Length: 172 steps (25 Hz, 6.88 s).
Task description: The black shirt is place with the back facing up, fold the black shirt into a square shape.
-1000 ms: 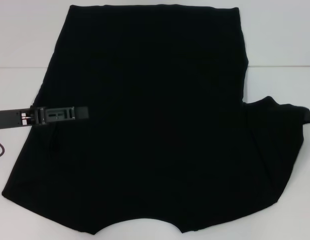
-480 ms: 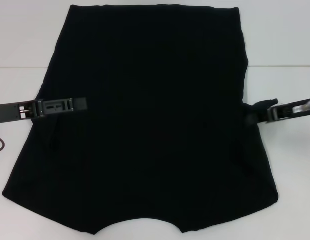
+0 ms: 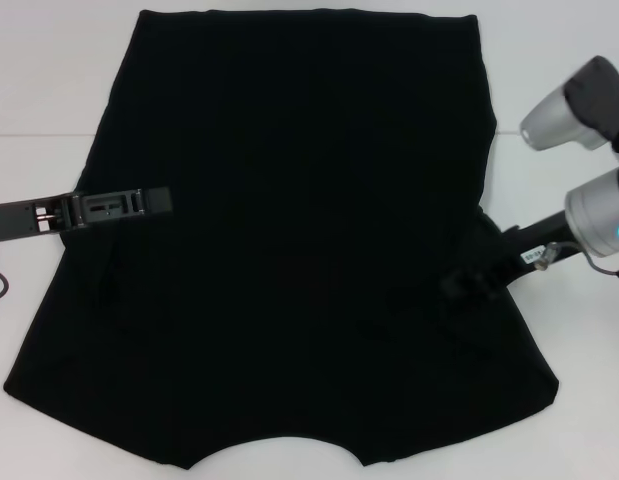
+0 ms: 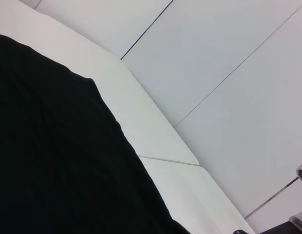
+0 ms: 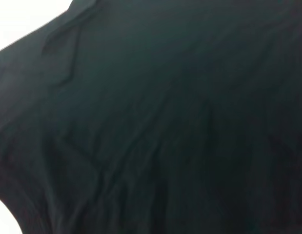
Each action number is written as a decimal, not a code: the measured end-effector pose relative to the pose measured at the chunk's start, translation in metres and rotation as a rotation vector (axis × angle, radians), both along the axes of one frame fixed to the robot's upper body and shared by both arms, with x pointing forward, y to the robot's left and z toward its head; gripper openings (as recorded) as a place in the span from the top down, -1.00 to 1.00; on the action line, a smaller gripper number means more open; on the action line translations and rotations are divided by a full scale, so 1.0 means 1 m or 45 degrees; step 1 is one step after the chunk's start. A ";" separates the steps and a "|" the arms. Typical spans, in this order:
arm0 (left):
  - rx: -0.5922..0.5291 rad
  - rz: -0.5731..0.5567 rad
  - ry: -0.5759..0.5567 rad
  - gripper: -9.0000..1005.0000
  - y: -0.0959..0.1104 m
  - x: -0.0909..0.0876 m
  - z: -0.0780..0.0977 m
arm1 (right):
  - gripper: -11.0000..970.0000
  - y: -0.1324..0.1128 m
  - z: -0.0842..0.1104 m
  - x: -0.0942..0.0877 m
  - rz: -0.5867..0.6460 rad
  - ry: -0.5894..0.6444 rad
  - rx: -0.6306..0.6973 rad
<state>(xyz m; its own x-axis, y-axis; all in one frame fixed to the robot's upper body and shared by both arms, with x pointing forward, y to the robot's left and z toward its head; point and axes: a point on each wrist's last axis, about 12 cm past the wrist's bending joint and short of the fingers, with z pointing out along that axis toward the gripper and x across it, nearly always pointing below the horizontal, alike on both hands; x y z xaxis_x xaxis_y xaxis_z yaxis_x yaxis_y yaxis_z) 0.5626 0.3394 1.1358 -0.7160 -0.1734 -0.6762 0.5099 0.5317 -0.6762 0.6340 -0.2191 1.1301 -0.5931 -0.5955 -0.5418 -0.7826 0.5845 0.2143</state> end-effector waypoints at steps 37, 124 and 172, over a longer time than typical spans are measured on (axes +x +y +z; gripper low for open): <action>0.036 0.069 0.513 -0.28 0.038 -0.042 -0.005 | 0.09 -0.069 0.032 0.016 -0.755 0.184 0.364; 0.374 0.386 0.822 0.25 0.042 -0.020 -0.046 | 0.01 -0.083 0.026 0.008 -0.785 0.233 0.363; 0.333 0.261 0.712 0.88 0.033 -0.011 -0.034 | -0.05 -0.100 -0.018 -0.055 -0.595 0.566 0.150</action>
<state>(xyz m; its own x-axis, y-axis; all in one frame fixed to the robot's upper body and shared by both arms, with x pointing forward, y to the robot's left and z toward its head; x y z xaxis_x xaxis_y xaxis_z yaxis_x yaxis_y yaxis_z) 0.5516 0.3726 1.1020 -0.9420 -0.2244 -0.2495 -0.0109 0.7637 -0.6455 0.5787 -0.3186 1.1118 -0.9576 -0.1724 -0.2308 -0.2737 0.7944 0.5422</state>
